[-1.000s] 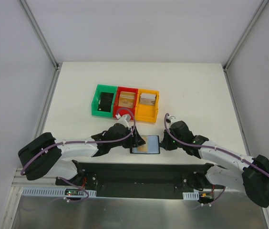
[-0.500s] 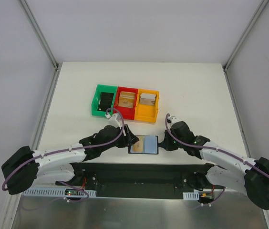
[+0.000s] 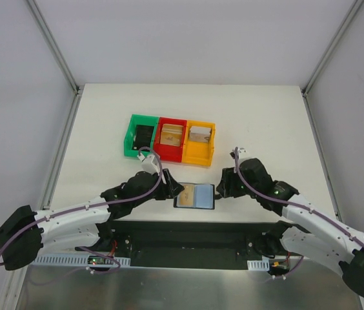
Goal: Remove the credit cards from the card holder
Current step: Remove the credit card from the card holder.
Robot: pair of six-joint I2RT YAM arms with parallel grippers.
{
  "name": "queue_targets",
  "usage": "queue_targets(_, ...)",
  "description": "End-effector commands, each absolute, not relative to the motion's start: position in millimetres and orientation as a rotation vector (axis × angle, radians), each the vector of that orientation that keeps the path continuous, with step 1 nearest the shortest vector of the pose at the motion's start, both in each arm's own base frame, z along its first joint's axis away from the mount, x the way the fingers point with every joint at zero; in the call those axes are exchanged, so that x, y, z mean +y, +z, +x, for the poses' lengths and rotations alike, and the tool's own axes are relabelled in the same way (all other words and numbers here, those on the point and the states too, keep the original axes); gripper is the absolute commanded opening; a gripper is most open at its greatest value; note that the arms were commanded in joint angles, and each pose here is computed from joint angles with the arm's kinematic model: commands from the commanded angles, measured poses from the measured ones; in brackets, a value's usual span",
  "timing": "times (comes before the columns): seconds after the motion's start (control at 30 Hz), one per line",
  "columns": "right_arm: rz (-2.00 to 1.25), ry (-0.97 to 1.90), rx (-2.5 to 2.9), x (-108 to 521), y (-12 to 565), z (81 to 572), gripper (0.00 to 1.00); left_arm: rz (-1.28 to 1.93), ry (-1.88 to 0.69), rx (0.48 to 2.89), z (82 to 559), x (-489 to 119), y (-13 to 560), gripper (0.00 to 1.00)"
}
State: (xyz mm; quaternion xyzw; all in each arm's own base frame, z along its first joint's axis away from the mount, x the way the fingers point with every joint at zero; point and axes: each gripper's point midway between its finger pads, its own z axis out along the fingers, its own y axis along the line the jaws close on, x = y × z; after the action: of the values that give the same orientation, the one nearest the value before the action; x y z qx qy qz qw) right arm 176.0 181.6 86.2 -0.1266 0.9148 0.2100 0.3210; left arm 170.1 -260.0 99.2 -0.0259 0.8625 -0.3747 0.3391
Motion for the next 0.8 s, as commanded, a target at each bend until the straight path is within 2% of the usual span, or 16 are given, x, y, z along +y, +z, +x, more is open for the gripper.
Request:
queue_targets(0.0,-0.363,0.742,2.302,208.2,121.9,177.2,0.56,-0.034,-1.037,2.211,175.8,-272.1,103.4,0.57)
queue_targets(0.07,-0.349,0.881,2.258,226.3,125.5,175.5,0.55,-0.024,-1.063,2.217,175.7,-277.5,100.8,0.55)
queue_targets(0.17,-0.319,1.055,2.228,249.3,125.2,172.4,0.43,-0.015,-1.097,2.228,176.2,-284.7,96.6,0.50)
queue_targets(0.23,-0.336,1.124,2.247,259.3,123.5,167.6,0.41,-0.010,-1.107,2.239,176.1,-288.4,93.4,0.43)
queue_targets(0.5,-0.338,1.162,2.318,268.9,90.5,164.8,0.42,-0.005,-1.101,2.292,176.8,-296.8,71.5,0.19)
queue_targets(0.63,-0.320,1.194,2.323,278.0,88.6,168.6,0.43,-0.030,-1.058,2.335,178.2,-295.1,56.0,0.11)
queue_targets(0.77,-0.312,1.197,2.330,284.2,86.5,173.0,0.48,-0.054,-0.994,2.366,180.9,-288.6,43.5,0.07)
